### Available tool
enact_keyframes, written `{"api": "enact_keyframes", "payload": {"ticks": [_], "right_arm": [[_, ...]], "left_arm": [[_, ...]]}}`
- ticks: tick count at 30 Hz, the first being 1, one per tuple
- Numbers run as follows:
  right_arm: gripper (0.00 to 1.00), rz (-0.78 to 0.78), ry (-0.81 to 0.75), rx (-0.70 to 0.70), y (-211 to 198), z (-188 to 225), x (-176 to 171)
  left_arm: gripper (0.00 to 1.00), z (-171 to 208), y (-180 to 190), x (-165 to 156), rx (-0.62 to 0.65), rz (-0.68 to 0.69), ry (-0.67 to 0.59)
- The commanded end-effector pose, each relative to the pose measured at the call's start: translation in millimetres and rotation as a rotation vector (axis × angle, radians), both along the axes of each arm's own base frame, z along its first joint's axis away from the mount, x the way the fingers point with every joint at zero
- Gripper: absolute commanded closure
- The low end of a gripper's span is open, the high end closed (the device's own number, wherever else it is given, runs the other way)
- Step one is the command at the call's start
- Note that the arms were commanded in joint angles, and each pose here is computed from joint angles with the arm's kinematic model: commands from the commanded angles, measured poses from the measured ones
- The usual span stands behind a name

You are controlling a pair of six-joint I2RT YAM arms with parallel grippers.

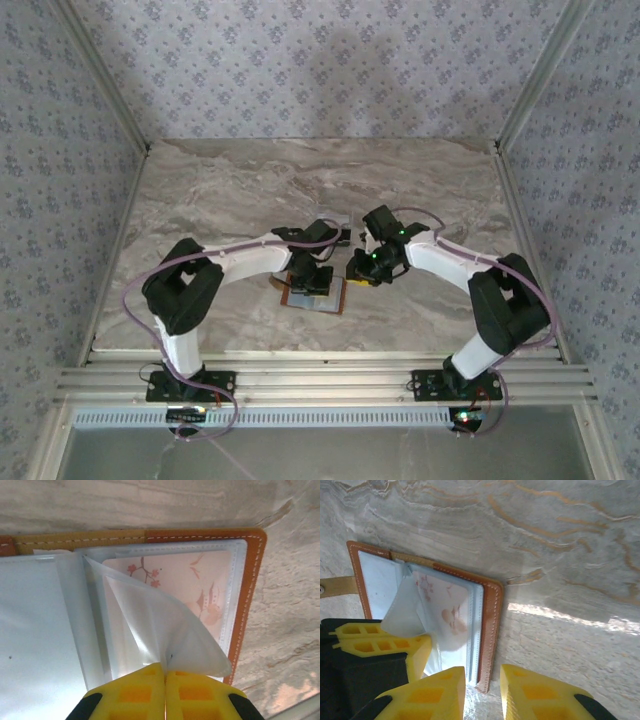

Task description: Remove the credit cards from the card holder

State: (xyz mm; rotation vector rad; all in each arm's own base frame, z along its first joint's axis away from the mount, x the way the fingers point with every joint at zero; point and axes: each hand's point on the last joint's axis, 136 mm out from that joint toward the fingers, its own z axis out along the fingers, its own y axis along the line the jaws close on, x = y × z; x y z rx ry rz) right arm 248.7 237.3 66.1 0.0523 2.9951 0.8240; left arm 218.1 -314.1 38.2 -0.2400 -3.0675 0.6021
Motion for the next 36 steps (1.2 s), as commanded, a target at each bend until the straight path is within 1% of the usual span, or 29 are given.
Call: {"api": "enact_keyframes", "payload": {"ticks": [1, 5, 13, 19, 23, 26, 28, 32, 36], "right_arm": [[0.73, 0.008, 0.003, 0.039, 17, 8, 5], [0.74, 0.018, 0.017, 0.049, 26, 4, 5], [0.76, 0.024, 0.055, 0.038, 31, -13, 5], [0.76, 0.037, 0.106, 0.093, 44, -25, 0], [0.76, 0.047, 0.128, 0.113, 50, -29, -3], [0.76, 0.046, 0.127, 0.118, 51, -28, -2], [0.76, 0.046, 0.134, 0.133, 53, -28, -2], [0.76, 0.056, 0.151, 0.164, 61, -27, -4], [0.76, 0.059, 0.15, 0.161, 63, -27, -3]], "left_arm": [[0.92, 24, -16, 7, -0.155, 0.031, -0.018], [0.91, 33, -21, 9, -0.245, 0.059, -0.021], [0.89, 34, -23, 12, -0.325, 0.098, -0.032], [0.83, 25, -17, 11, -0.324, 0.129, -0.03], [0.75, 25, -12, 11, -0.314, 0.142, -0.046], [0.65, 36, -4, 13, -0.295, 0.144, -0.094], [0.66, 47, -1, 15, -0.298, 0.14, -0.135], [0.65, 61, 12, 18, -0.26, 0.148, -0.18], [0.65, 67, 41, 20, -0.155, 0.197, -0.225]]}}
